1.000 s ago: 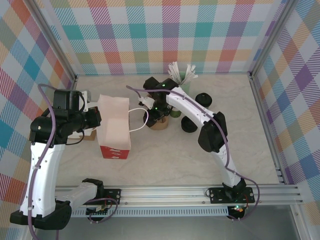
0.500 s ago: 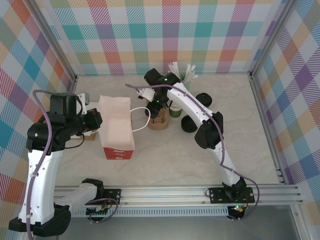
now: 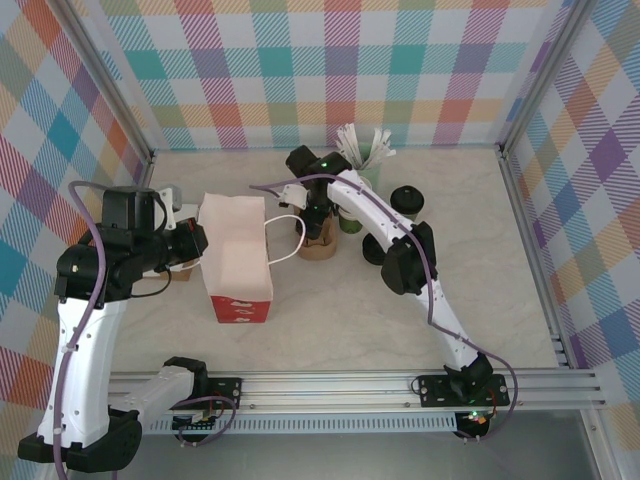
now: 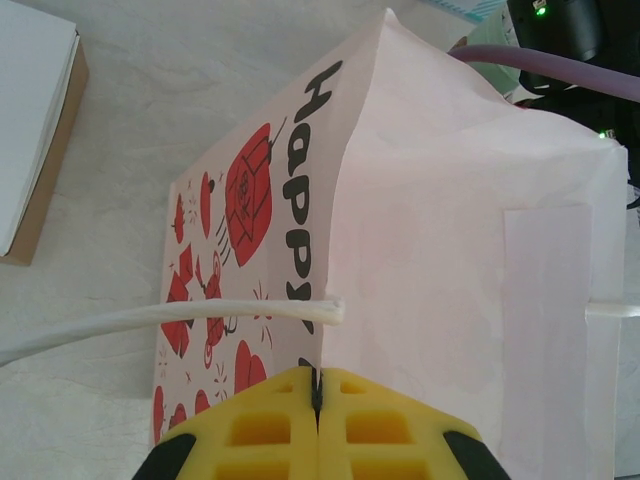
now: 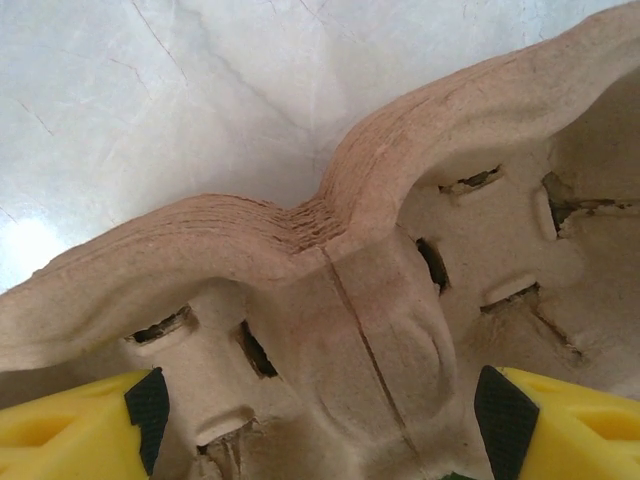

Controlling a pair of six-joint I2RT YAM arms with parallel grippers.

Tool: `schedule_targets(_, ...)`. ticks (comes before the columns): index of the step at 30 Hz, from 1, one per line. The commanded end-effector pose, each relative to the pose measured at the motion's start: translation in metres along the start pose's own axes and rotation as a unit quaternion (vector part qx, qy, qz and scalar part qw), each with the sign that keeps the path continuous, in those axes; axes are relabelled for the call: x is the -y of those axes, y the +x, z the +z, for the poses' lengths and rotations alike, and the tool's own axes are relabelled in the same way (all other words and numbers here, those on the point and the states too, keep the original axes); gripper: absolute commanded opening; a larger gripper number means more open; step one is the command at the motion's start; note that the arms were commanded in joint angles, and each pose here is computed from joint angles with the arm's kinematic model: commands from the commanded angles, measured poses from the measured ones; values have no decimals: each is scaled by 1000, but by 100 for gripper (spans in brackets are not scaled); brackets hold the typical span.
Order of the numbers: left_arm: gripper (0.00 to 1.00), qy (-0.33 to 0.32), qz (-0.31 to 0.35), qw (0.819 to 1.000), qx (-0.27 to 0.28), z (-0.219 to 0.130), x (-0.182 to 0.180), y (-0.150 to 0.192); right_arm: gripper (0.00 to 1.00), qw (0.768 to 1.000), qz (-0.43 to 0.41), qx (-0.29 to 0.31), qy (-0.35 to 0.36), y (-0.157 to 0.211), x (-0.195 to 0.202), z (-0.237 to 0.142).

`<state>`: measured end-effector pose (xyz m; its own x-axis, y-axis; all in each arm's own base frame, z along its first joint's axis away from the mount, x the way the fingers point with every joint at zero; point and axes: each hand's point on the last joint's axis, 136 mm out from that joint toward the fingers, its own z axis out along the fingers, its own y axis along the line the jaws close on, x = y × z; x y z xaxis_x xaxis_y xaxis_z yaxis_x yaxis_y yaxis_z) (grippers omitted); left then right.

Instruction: Pack the takeout coffee

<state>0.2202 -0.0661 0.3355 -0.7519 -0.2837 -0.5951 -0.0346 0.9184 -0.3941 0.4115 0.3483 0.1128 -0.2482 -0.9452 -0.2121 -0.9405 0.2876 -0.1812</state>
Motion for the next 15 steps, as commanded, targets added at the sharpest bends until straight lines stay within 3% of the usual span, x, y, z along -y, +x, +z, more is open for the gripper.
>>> schedule_targets(1,0,14,-5,1000,-2,1,5,1,82,1000,-12,-5,10,0,6,8)
schedule_targets(9,0,18,-5,1000,-4,3,7,0,81,1000,-16,-13,12,2,8,20)
schedule_targets(15,0,21,-7,1000,-6,3,8,0,74,1000,-13,-7,10,-1,7,17)
